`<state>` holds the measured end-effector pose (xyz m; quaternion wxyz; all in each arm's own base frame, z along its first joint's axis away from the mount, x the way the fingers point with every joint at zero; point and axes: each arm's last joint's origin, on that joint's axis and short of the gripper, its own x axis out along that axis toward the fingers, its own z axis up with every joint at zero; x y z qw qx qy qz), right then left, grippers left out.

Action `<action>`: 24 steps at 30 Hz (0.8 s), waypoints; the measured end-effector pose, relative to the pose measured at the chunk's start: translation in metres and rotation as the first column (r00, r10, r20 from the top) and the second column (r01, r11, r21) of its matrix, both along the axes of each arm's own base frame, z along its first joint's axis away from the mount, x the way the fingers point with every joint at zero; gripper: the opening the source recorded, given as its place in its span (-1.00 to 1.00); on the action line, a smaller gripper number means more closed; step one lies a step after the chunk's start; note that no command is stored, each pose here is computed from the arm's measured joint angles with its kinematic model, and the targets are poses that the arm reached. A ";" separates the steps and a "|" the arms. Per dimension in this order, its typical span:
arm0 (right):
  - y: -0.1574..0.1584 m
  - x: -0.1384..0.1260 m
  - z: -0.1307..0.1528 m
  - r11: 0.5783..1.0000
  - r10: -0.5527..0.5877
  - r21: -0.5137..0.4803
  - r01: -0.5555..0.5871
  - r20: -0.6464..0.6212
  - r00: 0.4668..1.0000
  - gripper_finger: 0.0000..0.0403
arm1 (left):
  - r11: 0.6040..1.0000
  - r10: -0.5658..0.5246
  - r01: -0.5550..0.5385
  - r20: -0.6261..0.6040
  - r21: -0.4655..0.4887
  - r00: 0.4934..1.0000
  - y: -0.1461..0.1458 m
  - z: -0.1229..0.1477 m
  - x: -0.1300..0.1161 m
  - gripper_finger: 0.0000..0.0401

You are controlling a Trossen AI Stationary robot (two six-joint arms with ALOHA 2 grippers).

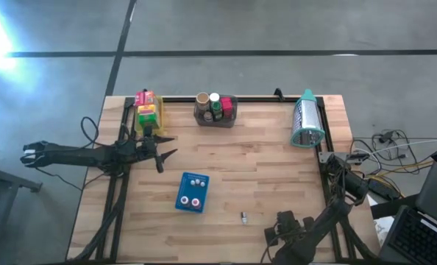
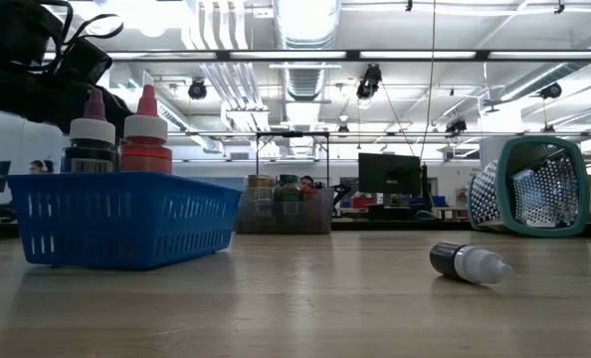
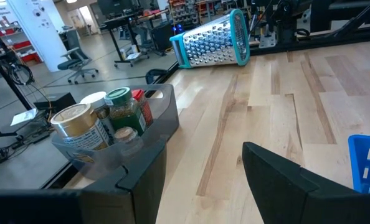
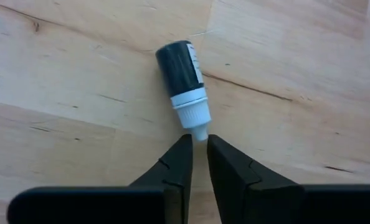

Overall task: Pick & Place Kitchen Items
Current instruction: Put the black food coloring bottle into the blue bin

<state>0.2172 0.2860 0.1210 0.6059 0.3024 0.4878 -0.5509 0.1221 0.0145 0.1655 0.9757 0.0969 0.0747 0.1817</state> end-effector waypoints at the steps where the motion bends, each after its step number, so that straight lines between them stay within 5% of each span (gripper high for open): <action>1: 0.000 0.000 0.000 1.000 -0.001 0.000 0.001 0.001 1.000 -0.76 | 1.000 0.000 0.000 0.000 0.000 1.000 0.000 0.000 0.000 0.08; 15: 0.003 -0.017 0.009 0.997 0.078 -0.007 -0.078 -0.022 0.997 -0.25 | 1.000 0.000 0.000 0.000 0.000 1.000 0.000 0.000 0.000 0.08; 24: 0.015 -0.030 0.007 0.990 0.133 0.031 -0.137 0.103 0.986 -0.12 | 1.000 -0.001 0.001 0.000 0.000 1.000 0.000 0.000 0.000 0.08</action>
